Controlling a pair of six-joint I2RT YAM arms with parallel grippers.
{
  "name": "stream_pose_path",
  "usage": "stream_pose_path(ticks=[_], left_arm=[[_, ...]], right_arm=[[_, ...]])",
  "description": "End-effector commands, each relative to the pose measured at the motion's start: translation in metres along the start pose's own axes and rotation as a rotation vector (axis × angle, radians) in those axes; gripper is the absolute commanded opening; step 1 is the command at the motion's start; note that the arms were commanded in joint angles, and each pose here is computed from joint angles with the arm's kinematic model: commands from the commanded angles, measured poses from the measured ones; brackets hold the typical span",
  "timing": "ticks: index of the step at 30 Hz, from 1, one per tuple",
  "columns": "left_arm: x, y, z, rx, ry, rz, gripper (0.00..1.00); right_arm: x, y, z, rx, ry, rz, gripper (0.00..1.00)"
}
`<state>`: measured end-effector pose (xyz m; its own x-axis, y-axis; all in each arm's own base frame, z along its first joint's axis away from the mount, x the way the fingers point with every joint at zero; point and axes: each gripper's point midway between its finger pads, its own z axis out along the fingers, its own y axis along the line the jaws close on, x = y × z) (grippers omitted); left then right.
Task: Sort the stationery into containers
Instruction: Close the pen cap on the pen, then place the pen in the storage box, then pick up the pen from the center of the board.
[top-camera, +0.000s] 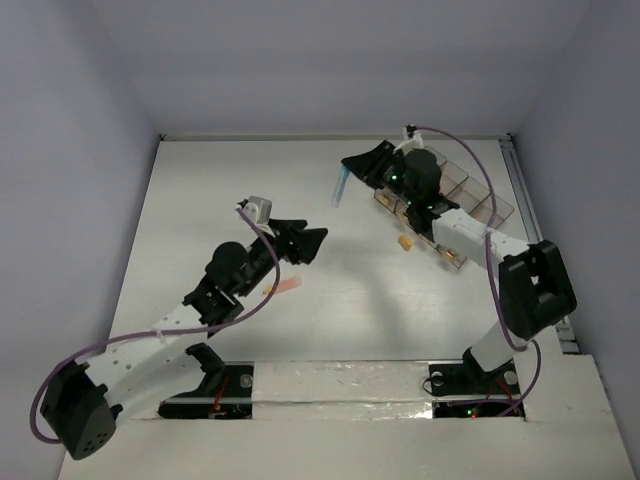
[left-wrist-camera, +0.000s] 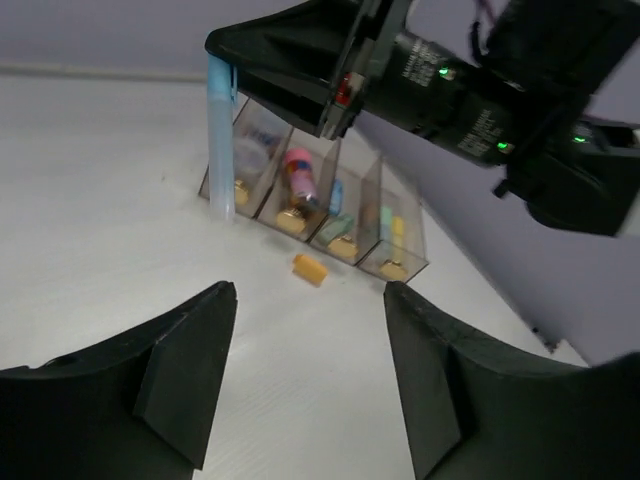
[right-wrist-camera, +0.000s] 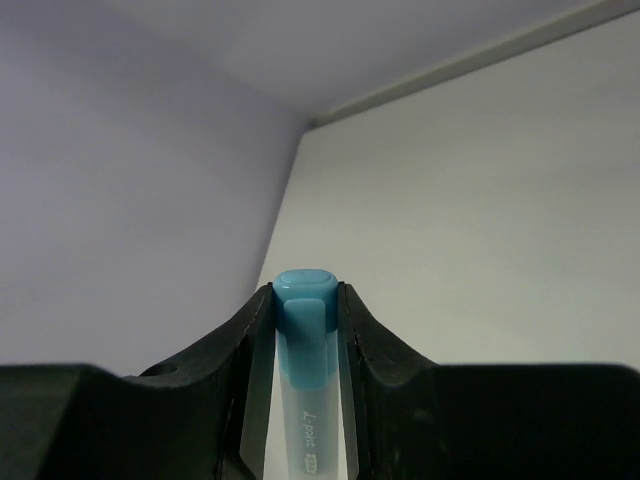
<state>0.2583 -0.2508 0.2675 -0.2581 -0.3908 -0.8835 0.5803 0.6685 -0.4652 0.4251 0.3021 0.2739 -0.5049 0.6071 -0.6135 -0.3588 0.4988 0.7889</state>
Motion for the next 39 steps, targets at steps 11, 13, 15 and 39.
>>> stream_pose_path(ticks=[11, 13, 15, 39], left_arm=[[0.013, -0.007, -0.065, 0.123, -0.082, -0.056, 0.80], [0.018, -0.007, -0.070, 0.137, -0.079, -0.075, 0.82], [0.022, -0.008, -0.073, 0.149, -0.071, -0.085, 0.83], [0.038, -0.006, -0.076, 0.168, -0.037, -0.074, 0.84]], right_arm=[[-0.142, -0.162, -0.189, 0.734, -0.420, -0.122, 0.00], [-0.148, -0.182, -0.236, 0.841, -0.478, -0.123, 0.00], [-0.149, -0.204, -0.271, 0.950, -0.505, -0.113, 0.00], [-0.144, -0.207, -0.222, 0.820, -0.173, -0.178, 0.75]])
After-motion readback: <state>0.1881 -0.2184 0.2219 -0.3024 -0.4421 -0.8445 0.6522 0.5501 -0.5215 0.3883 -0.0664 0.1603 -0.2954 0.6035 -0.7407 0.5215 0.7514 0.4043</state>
